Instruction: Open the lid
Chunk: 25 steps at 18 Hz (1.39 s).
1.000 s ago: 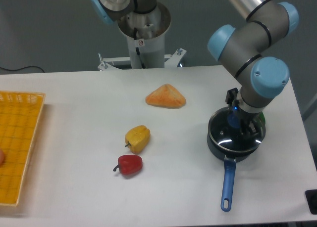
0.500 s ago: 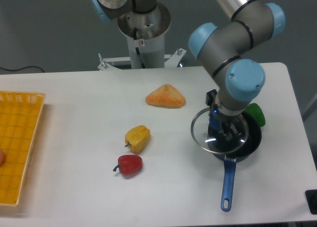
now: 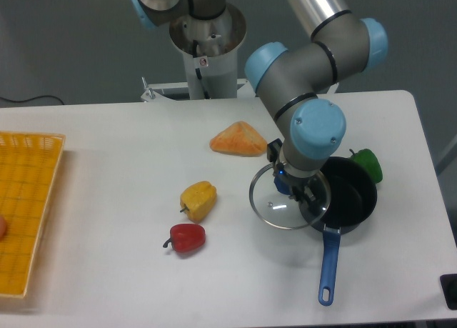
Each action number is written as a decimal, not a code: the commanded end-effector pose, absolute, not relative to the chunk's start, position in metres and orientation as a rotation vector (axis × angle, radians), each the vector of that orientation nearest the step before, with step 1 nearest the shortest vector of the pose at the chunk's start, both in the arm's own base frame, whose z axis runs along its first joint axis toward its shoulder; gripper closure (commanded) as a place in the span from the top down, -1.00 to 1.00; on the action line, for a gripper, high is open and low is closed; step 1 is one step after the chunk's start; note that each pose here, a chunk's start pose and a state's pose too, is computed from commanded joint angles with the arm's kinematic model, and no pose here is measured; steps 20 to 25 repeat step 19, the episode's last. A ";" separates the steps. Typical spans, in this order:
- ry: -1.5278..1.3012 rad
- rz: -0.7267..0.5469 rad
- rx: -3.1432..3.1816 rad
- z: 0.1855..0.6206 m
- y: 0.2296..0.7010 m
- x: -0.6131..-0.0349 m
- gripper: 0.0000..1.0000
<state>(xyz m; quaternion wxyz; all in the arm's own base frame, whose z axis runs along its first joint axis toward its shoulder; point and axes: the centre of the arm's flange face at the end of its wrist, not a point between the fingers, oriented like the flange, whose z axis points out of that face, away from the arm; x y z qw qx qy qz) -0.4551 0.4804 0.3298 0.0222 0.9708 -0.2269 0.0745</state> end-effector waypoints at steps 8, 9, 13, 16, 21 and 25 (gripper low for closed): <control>-0.657 0.173 3.044 0.319 0.503 -0.437 -0.02; -0.657 0.171 3.044 0.319 0.504 -0.436 -0.02; -0.664 0.170 3.041 0.319 0.508 -0.431 -0.02; -0.666 0.170 3.040 0.319 0.508 -0.431 -0.02; -0.665 0.176 3.038 0.317 0.507 -0.429 -0.02; -0.665 0.176 3.038 0.317 0.507 -0.429 -0.02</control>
